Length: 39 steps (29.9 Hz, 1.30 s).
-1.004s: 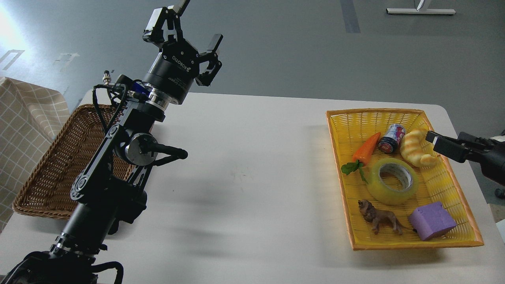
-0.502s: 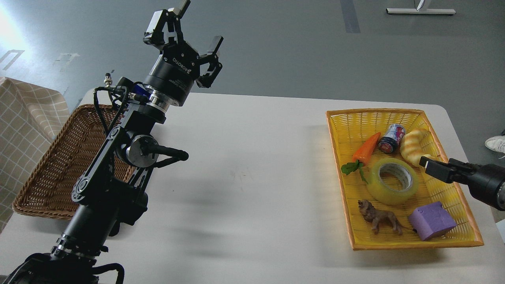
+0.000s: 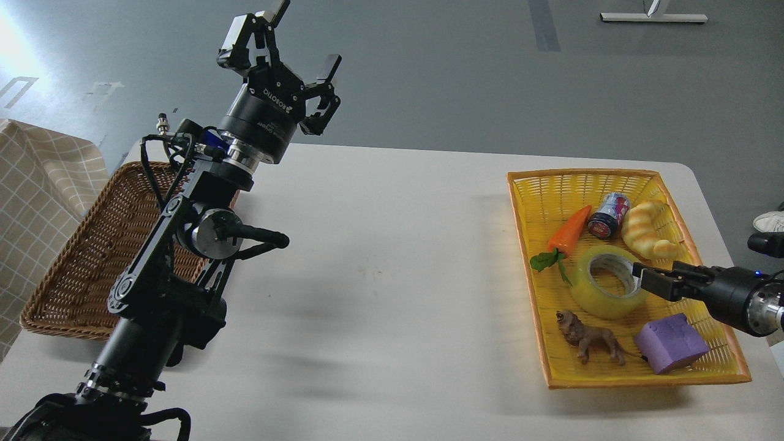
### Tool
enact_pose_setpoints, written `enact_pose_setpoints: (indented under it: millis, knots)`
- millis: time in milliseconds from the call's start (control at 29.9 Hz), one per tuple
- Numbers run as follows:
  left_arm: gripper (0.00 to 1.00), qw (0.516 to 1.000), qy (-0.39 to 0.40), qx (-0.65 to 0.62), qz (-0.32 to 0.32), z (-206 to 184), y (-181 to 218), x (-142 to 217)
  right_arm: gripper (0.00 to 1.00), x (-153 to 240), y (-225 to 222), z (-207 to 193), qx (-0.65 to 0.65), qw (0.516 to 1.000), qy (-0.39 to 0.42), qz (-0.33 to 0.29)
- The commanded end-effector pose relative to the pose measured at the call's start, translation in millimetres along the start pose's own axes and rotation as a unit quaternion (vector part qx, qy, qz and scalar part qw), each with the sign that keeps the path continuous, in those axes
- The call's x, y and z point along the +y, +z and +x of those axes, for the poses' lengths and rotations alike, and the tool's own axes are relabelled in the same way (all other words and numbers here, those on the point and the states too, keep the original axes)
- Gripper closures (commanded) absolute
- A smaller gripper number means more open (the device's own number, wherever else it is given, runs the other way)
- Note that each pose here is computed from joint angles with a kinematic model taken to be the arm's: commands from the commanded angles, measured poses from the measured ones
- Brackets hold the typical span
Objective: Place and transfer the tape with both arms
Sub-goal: 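Reach the right gripper into the yellow basket and grasp the tape roll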
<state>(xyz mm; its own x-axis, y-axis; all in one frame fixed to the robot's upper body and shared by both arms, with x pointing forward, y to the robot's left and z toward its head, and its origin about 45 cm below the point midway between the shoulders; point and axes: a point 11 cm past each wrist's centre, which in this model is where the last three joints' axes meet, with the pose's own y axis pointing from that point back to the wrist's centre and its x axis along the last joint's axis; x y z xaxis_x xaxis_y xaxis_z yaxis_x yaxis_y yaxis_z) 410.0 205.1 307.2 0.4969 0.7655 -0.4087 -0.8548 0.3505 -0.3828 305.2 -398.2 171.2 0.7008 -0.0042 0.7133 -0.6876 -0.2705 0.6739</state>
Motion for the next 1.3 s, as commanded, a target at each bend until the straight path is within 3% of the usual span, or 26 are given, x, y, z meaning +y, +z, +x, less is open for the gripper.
enact_pose_setpoints:
  millis: [0,1037,1137,1204,1271]
  knots:
    - [0.01,1.000,0.000,-0.001,0.000,1,1,0,0.22,-1,2,2,0.001,1.000,0.001,-0.003]
    - [0.01,1.000,0.007,-0.002,0.000,6,1,4,0.21,-23,4,-1,0.017,0.999,-0.027,-0.015]
    - [0.01,1.000,0.008,-0.002,0.000,6,1,4,0.33,-23,6,-3,0.016,0.999,-0.029,-0.018]
    - [0.01,1.000,0.008,-0.002,0.000,6,1,4,0.50,-24,7,-4,0.014,0.999,-0.030,-0.021]
    - [0.01,1.000,0.008,-0.002,0.000,7,1,5,0.60,-25,8,-5,0.012,0.999,-0.030,-0.024]
